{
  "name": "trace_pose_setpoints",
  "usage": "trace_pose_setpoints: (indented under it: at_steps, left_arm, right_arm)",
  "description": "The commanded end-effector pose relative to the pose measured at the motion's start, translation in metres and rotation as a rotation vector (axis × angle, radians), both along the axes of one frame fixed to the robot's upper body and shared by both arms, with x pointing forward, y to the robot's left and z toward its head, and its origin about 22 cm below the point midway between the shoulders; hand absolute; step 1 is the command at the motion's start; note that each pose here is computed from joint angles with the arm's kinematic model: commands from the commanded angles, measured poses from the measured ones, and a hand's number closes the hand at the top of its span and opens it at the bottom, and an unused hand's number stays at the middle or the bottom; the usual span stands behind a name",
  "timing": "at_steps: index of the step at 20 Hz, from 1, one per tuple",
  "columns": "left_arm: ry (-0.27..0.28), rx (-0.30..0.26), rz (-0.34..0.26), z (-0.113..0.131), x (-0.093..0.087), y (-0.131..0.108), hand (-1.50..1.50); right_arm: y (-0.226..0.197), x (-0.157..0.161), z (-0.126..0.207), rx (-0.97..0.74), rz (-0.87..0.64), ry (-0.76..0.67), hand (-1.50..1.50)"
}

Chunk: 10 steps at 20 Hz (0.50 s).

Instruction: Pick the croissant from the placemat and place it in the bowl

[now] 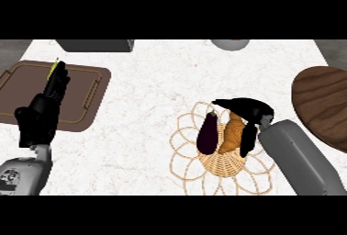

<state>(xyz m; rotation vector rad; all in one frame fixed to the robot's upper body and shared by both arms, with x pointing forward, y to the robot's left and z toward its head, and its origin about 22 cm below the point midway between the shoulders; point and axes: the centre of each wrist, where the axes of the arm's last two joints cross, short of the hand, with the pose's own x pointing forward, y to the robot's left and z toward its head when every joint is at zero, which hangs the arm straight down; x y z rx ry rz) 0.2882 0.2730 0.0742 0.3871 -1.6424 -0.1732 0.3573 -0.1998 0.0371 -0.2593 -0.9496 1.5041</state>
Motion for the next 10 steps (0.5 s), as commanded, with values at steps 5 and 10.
trace_pose_setpoints:
  at_steps: [5, 10]
  left_arm:
    - [-0.006, 0.002, 0.007, 0.0, 0.007, -0.017, 0.0]
    - [-0.001, 0.0, 0.001, -0.013, 0.004, -0.005, 0.0]
  right_arm:
    - [0.016, -0.002, -0.034, -0.032, 0.117, 0.008, 1.5]
    - [0.005, -0.018, -0.035, -0.01, 0.123, -0.063, 1.5]
